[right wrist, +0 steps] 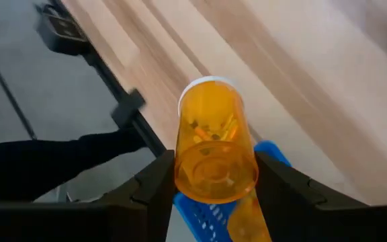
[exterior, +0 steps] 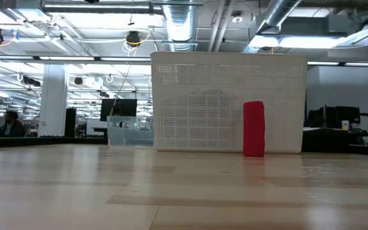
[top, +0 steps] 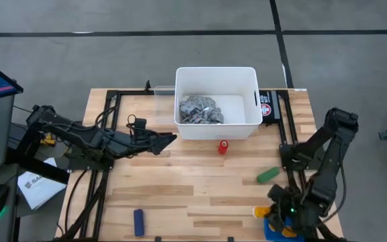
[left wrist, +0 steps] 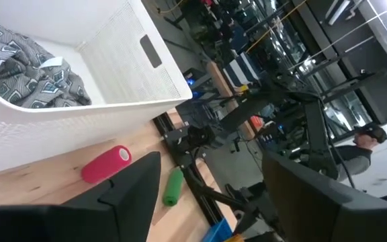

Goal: Pick & Place Medicine items
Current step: Put the orange pill bottle into the blue bin

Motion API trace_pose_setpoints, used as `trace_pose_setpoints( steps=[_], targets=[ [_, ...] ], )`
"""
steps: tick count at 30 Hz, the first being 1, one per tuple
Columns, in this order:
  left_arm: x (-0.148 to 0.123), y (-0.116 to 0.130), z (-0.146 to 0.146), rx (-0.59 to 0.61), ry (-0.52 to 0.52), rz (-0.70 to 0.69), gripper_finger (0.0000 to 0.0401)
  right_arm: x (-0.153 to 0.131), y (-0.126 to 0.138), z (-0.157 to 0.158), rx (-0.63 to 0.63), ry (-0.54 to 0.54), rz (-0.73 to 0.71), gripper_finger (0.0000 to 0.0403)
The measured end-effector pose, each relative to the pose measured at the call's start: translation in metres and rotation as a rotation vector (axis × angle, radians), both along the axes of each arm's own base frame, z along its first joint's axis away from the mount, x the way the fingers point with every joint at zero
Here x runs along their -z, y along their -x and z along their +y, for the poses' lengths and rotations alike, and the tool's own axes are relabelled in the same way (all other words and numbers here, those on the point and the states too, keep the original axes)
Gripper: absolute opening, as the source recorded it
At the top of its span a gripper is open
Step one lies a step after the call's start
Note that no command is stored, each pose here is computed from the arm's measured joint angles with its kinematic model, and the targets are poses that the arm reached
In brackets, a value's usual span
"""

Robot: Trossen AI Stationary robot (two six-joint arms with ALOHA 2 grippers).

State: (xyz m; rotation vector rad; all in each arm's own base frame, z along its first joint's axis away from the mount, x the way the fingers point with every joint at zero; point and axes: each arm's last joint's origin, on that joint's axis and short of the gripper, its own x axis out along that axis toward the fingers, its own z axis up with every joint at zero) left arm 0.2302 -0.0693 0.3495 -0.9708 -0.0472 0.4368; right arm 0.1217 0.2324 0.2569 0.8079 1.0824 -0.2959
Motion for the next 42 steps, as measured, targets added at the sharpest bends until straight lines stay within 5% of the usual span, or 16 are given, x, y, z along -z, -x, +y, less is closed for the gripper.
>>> trace_pose_setpoints(
  steps=[22, 42],
  targets=[
    [-0.002, -0.001, 0.000, 0.004, 0.012, -0.026, 0.0250, 0.022, 0.052, 0.026, 0.076, -0.026, 0.201, 0.0171],
    [-0.002, -0.001, 0.000, 0.006, 0.012, -0.025, 0.0250, 0.022, 0.021, 0.020, -0.081, 0.006, 0.201, 0.0203]
  ],
)
